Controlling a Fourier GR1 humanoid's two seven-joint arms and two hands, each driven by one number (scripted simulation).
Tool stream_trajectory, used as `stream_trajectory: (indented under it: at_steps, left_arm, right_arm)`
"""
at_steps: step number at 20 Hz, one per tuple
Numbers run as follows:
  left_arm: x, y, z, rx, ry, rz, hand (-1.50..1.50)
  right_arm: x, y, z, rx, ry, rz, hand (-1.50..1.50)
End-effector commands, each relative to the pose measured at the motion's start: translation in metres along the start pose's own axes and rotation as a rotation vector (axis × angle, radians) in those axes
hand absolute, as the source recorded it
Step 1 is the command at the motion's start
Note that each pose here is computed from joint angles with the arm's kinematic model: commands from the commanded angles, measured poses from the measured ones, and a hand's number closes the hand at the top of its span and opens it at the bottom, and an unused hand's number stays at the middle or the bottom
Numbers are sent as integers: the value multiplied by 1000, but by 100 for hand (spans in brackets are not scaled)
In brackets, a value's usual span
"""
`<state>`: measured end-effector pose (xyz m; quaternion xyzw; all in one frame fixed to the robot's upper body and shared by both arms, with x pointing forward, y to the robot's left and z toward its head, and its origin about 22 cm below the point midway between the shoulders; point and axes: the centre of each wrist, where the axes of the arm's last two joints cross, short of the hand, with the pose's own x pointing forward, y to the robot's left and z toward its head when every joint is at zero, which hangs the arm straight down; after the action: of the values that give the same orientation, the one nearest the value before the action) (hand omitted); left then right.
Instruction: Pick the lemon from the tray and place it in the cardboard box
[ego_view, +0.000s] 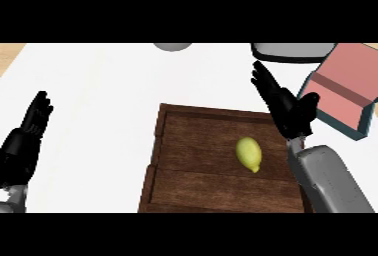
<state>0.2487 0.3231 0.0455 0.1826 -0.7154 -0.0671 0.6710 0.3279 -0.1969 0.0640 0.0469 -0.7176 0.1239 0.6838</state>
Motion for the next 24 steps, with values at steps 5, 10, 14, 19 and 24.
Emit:
stream_trajectory:
  at_steps: [5, 10, 14, 19, 24]
  left_arm:
    - [-39, -9, 22, 141, 211, 84, 0]
    - [-53, -24, 35, 139, 295, 154, 0]
    - [-52, -43, 32, 110, 296, 159, 0]
    - [-45, -65, 21, 77, 287, 187, 0]
    - [-51, -52, 1, 62, 262, 182, 0]
  right_arm:
    - [47, -27, 39, -320, -598, 167, 150]
    - [-26, -41, 90, -718, -478, 372, 150]
    - [-56, -16, 142, -803, -582, 545, -150]
    - [-71, -7, 226, -781, -451, 698, -150]
    - [-37, 9, 254, -767, -312, 658, -150]
